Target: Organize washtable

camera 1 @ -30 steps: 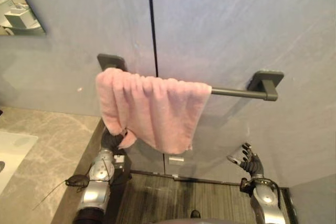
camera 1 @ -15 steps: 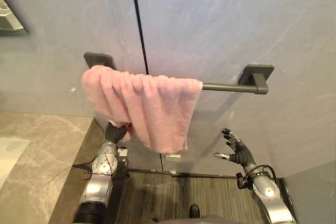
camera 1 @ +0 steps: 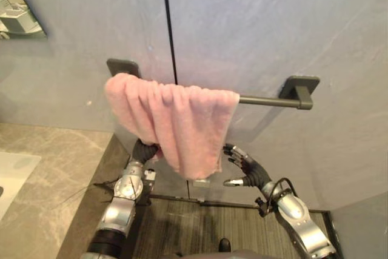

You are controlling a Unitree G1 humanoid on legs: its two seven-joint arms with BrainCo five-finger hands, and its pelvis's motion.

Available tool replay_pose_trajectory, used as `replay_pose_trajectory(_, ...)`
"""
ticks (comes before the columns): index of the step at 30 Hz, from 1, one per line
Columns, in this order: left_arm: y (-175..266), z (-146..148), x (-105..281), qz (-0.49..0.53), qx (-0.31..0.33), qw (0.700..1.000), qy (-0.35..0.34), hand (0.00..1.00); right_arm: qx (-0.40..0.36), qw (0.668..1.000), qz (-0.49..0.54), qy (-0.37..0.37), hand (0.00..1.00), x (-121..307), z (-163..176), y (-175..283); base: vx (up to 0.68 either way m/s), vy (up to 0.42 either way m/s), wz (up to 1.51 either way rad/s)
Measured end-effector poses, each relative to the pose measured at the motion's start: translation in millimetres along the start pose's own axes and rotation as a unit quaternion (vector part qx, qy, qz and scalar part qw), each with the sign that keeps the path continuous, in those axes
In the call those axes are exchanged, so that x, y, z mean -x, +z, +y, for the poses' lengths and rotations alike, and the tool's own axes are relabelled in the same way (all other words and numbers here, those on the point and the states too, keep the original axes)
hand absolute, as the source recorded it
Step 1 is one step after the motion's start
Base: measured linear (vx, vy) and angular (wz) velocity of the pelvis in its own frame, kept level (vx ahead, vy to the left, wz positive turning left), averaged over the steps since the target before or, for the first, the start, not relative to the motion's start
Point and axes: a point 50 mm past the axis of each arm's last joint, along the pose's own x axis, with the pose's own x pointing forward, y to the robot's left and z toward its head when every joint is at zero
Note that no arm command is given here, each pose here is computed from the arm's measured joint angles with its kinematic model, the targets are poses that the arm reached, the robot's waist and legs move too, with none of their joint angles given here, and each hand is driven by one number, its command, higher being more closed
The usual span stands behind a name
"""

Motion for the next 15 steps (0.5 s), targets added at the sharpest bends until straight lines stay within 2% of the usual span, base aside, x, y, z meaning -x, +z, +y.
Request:
replay_pose_trajectory(4, 1.0, -7.6, -0.1, -0.002, 0.003, 1.0, -0.012, 1.0, -0.006, 1.0, -0.012, 0.002, 0.0, -5.4, 7.0, 2.8, -0.03, -0.001, 0.04)
replay_pose_trajectory(15, 7.6, -20.4, -2.7, -0.011, 0.037, 0.999, -0.015, 1.0, -0.02, 0.998, -0.018, -0.053, 0.0, -25.9, 9.2, 0.9, -0.04, -0.004, 0.07)
